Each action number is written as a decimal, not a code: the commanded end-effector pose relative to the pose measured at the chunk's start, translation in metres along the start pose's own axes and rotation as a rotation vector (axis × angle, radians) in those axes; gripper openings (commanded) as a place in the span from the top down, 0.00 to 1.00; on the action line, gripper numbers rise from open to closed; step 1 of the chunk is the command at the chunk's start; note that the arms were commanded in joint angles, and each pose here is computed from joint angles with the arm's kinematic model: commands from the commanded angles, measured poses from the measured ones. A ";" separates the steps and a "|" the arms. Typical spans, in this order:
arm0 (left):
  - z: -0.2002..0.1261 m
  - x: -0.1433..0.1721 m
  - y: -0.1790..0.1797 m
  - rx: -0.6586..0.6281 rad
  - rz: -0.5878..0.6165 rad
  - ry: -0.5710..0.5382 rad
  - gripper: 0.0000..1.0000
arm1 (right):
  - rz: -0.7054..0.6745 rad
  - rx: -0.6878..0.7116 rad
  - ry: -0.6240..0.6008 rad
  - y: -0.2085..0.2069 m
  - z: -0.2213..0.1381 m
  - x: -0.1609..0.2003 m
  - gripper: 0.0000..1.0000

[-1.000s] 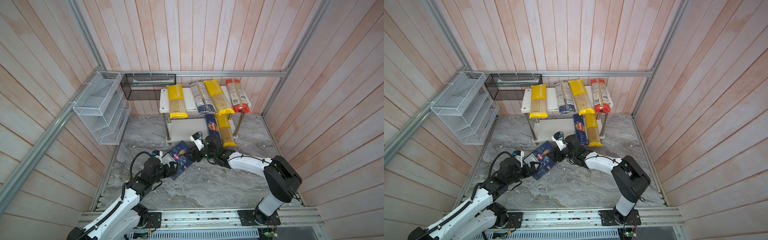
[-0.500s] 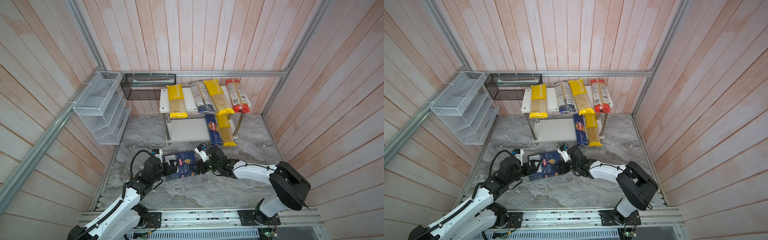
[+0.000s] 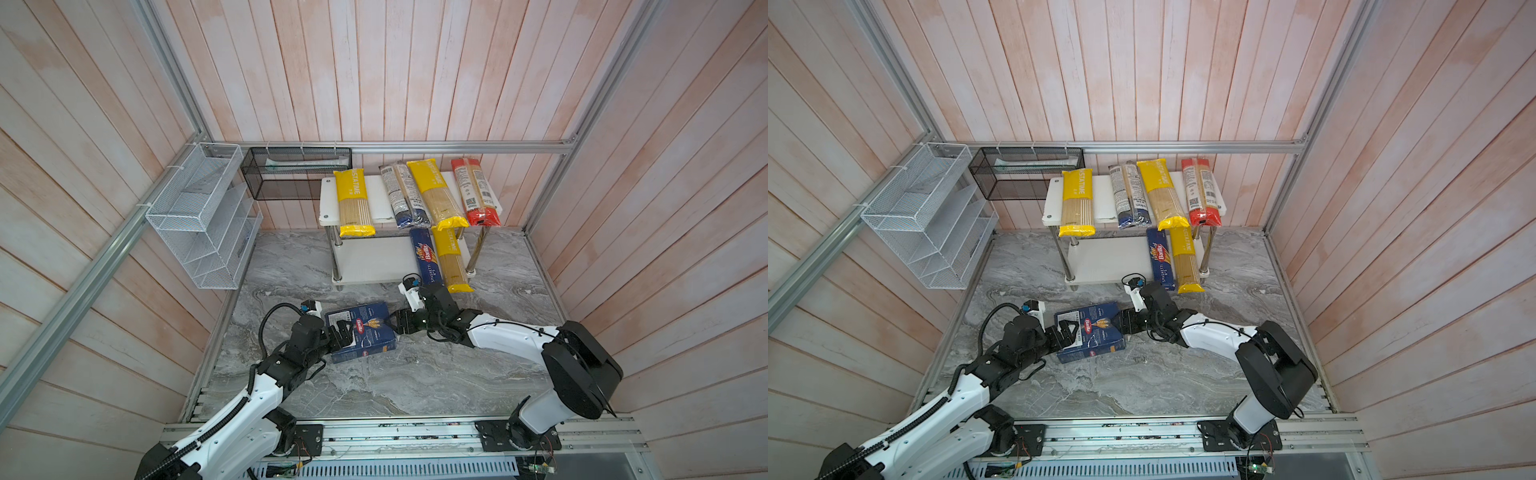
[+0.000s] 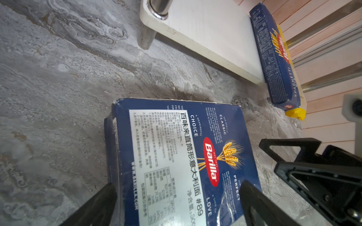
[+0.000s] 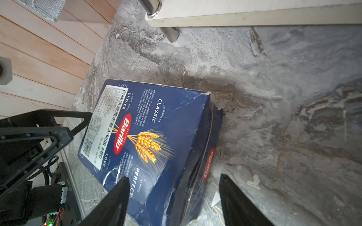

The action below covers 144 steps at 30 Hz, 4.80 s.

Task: Arrange pasta packages on shelves
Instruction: Place the pasta box at the center of the table, then pick up the pasta box from the center of the table, then place the pasta box on the shelf.

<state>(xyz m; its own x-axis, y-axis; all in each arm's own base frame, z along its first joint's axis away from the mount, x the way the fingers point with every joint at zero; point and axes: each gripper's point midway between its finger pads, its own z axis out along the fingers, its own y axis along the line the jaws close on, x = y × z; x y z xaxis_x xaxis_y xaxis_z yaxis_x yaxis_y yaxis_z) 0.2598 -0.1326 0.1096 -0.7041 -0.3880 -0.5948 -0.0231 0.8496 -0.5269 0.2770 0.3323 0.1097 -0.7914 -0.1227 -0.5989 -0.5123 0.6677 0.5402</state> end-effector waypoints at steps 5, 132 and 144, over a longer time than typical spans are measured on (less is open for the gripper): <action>0.009 0.007 0.012 -0.034 -0.038 0.011 0.00 | 0.007 -0.057 0.031 0.003 0.016 0.007 0.28; 0.066 -0.151 -0.197 0.406 0.254 -0.222 0.00 | -0.119 -0.191 -0.381 0.049 -0.013 -0.148 0.30; 0.091 -0.165 -0.177 0.350 0.259 -0.231 0.00 | -0.078 -0.174 -0.381 0.019 0.001 -0.155 0.30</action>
<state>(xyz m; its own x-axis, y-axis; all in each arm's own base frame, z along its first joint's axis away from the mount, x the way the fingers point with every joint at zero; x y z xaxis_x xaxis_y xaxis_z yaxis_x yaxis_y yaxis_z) 0.4402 -0.2053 0.1871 -0.5641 -0.2779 -0.7775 0.1736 0.8807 -0.4407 0.4006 0.3257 0.1551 -0.6513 0.1112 -0.7507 -0.4740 0.7129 0.5169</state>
